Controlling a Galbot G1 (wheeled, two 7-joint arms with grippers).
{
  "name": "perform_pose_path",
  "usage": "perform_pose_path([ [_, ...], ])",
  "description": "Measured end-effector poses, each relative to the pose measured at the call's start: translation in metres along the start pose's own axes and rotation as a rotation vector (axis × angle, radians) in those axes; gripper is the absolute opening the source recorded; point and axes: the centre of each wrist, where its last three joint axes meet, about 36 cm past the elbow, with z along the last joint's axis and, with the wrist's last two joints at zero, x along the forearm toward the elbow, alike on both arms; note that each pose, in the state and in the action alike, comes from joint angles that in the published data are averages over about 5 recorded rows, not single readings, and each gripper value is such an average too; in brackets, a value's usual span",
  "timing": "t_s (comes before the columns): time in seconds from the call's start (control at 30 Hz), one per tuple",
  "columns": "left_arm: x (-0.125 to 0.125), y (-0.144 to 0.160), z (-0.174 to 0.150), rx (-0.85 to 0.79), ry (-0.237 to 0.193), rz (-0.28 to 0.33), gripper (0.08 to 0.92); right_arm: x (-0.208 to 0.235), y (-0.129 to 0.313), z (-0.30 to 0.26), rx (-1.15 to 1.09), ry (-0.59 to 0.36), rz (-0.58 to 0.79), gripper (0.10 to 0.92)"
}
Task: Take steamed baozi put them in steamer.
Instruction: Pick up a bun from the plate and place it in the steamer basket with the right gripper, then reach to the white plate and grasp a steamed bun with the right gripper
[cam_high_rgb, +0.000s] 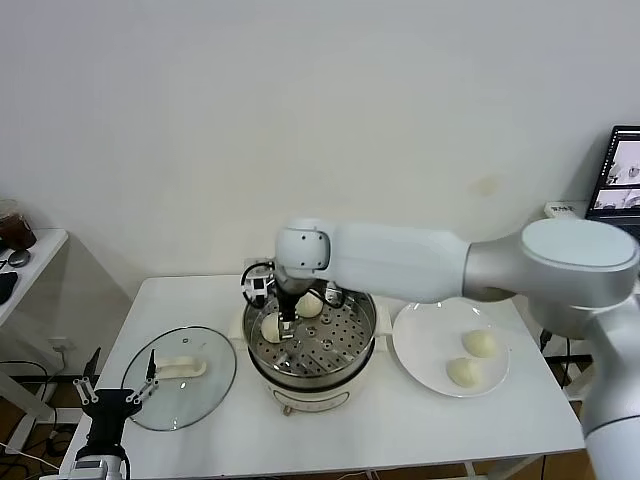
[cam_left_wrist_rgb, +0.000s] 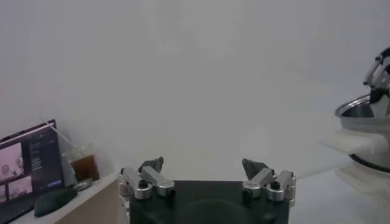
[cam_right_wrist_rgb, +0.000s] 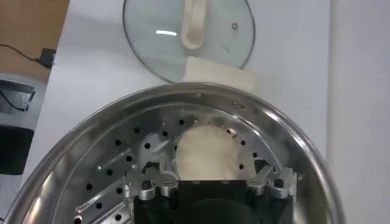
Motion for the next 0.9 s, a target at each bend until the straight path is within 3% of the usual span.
perform_pose_path([
  [0.27,-0.005,0.005,0.002,-0.014,-0.004,0.001,0.823,0.066,-0.002,0.055,0.063,0.028,-0.01,0.823],
  [0.53,-0.007,0.003,0.006,-0.022,0.0,0.012,0.823,0.107,0.021,0.148,0.086,0.066,-0.032,0.823],
  [0.9,-0.006,0.007,0.011,-0.043,0.018,0.013,0.823,0.098,0.073,0.289,0.0,0.125,-0.041,0.823],
])
